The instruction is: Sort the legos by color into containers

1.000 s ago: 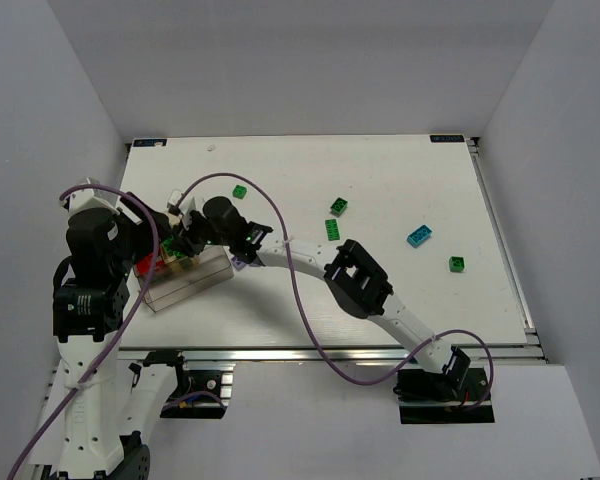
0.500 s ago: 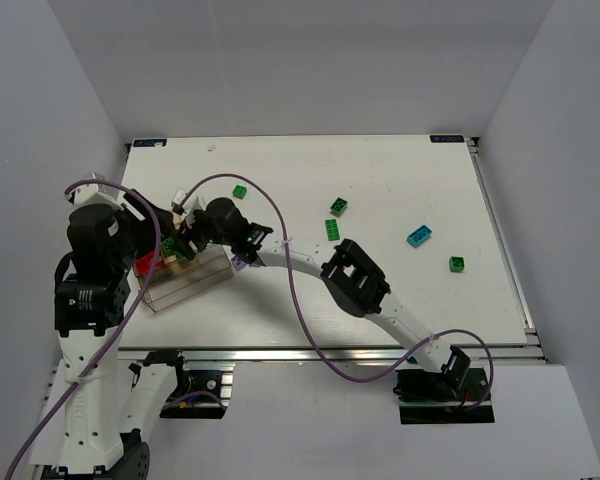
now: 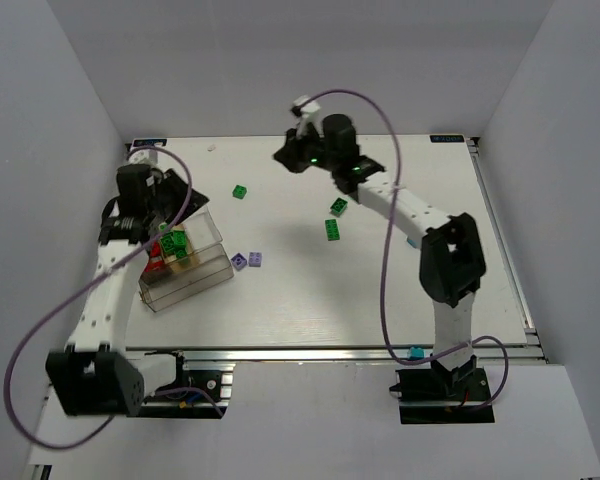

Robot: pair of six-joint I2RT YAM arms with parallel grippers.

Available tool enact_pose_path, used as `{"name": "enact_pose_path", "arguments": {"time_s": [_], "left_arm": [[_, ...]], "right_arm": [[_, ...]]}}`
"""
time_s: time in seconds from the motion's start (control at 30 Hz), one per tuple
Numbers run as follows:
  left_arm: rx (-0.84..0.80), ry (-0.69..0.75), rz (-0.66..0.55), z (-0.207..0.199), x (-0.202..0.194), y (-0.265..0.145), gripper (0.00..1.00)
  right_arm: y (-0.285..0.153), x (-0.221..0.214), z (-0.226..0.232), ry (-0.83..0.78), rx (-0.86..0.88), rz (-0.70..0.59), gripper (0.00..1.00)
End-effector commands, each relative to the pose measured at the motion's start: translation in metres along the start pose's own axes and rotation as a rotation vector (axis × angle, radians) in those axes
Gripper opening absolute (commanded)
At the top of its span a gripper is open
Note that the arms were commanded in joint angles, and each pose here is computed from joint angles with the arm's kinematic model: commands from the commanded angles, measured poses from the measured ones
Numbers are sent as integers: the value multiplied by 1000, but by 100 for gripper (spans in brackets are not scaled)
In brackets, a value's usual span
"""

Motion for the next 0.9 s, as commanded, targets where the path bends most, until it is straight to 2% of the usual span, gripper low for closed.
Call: {"name": "enact_pose_path", "arguments": {"time_s": [0.0,0.03,0.07,0.1,0.13,0.27,0.3,0.33,0.4,0.53,0.7,0.87], "left_arm": [[-83,-28,96,-17,0,49,54],[-71,-20,139,-20,-8,62,61],[-75,7,140,-28,1,72,71],[-39,11,204,-20,-11,98,74],[-28,34,238,-24,-19,110,75],[27,174,274,-31,-22,159,80],[38,198,257,-36,-9,165,80],[75,223,298,-28,-22,185,80],[129,290,272,-26,-11,199,80],[259,362,268,2,-13,239,80],[354,480,272,15,-13,263,81],[345,535,284,21,-18,276,81]], "right_arm": [[-48,-44,-37,31,13,205,34],[-63,-47,-32,37,77,252,46],[-72,-52,-31,45,116,280,73],[-86,-50,-50,59,112,286,84],[-97,-56,-41,84,186,328,89],[-131,-58,-46,127,314,335,89],[-139,-53,-47,125,334,319,89],[-143,-54,-47,114,344,318,89],[-154,-55,-49,119,353,316,89],[-167,-56,-60,113,336,309,89],[-176,-54,-73,113,317,296,89],[-180,-54,-80,131,308,288,89]]}}
Point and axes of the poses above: each gripper's point midway between its finger pads, its own y axis out along the fingers, its own z axis along the line the jaws close on, x = y × z, the point moved 4 cm from there along -y, back along the fingers, and after that the axes turned 5 degrees about y, right-handed, at the moved point
